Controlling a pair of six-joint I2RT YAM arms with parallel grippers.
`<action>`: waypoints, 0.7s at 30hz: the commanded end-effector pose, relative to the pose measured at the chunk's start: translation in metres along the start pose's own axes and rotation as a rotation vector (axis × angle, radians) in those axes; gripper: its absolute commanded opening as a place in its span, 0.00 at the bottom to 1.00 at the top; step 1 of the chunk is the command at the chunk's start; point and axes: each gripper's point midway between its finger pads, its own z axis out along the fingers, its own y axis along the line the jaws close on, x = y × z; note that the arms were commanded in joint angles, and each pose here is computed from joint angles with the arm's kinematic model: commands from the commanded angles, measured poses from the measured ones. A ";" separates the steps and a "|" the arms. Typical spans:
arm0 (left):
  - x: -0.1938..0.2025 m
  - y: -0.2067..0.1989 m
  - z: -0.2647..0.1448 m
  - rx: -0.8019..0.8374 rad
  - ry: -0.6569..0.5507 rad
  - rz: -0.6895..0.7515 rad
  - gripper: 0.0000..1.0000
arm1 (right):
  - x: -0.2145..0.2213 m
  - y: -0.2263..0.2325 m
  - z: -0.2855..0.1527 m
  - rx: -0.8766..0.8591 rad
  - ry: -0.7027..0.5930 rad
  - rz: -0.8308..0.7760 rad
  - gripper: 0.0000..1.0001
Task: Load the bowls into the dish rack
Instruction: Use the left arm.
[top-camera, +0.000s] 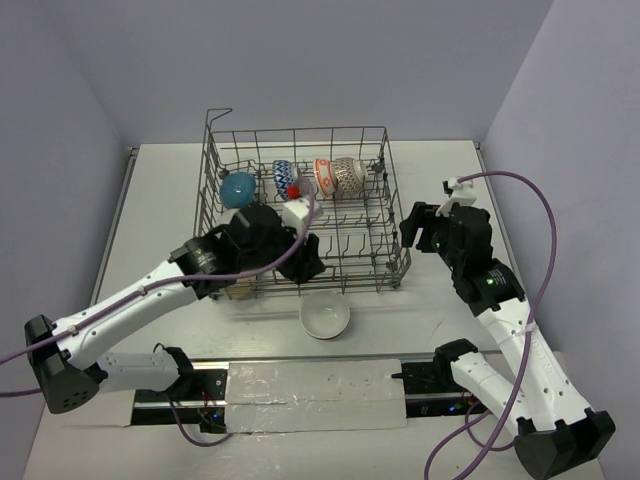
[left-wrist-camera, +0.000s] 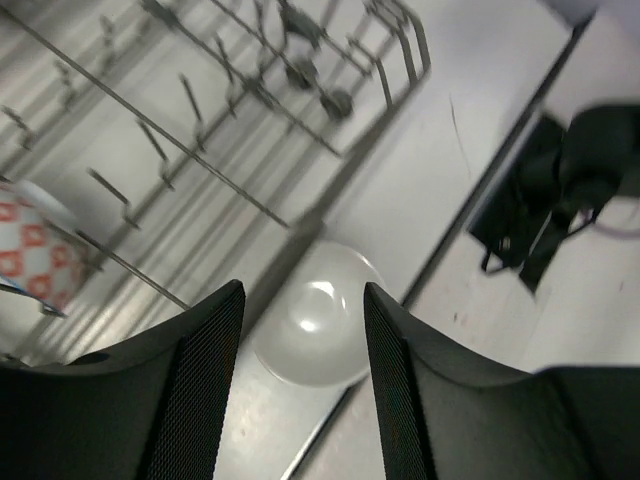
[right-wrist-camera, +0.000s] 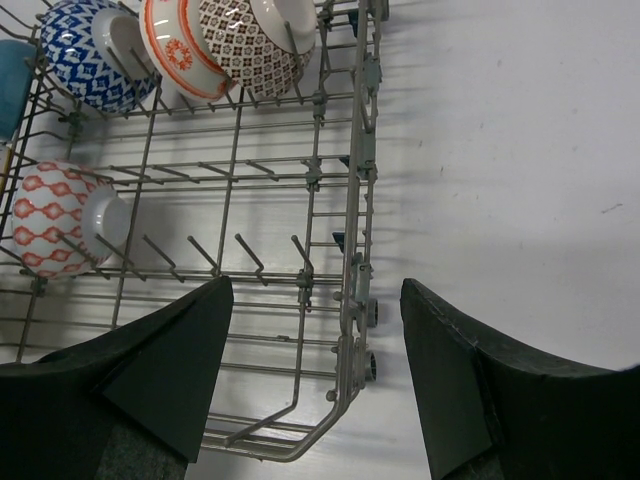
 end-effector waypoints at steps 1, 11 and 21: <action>0.038 -0.010 0.006 -0.024 0.128 0.118 0.55 | -0.021 0.003 -0.005 -0.003 -0.079 0.007 0.76; 0.115 -0.034 0.039 -0.033 0.356 0.261 0.54 | -0.025 -0.001 -0.010 0.019 -0.098 0.011 0.76; 0.149 -0.039 0.050 -0.037 0.437 0.289 0.53 | -0.023 -0.002 -0.009 0.022 -0.096 0.014 0.76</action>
